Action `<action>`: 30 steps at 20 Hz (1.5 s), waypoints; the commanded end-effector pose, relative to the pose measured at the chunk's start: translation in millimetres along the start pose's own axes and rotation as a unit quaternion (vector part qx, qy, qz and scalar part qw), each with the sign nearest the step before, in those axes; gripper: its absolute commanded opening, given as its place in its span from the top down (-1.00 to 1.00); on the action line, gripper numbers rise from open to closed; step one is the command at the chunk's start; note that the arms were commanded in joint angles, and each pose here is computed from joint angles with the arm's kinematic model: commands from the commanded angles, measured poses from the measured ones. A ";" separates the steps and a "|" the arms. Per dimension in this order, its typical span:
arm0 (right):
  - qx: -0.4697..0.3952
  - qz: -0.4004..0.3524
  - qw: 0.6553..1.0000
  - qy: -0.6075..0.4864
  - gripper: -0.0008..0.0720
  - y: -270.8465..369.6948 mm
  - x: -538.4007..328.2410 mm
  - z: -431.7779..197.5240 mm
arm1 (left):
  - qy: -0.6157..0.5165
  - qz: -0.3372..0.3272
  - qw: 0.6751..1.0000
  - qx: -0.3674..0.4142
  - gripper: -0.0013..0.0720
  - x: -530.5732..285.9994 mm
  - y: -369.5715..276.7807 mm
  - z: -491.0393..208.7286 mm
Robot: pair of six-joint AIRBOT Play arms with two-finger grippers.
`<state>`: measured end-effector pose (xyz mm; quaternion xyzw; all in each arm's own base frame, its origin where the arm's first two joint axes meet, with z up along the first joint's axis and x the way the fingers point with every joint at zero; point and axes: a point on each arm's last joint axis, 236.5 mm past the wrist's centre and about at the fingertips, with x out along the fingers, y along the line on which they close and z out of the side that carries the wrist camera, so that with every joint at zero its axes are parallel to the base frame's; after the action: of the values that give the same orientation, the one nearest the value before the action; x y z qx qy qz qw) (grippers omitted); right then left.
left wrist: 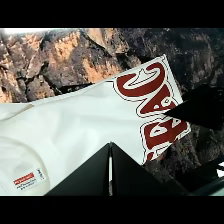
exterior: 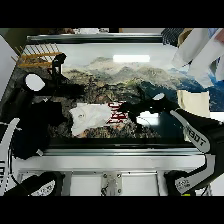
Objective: Fold the clothes and pants, and hang the long-sleeved shirts on hangers.
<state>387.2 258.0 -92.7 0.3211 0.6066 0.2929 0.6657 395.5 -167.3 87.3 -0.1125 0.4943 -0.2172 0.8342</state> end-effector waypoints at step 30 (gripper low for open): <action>0.124 -0.257 0.839 -0.463 0.94 -106.5 -514.1 117.1 | 0.003 -0.002 1.000 0.001 0.95 0.7 -1.7 -2.2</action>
<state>475.1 -204.9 128.3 0.3386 0.3307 -0.1075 0.8743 394.3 -168.8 86.6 -0.1123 0.4956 -0.2187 0.8330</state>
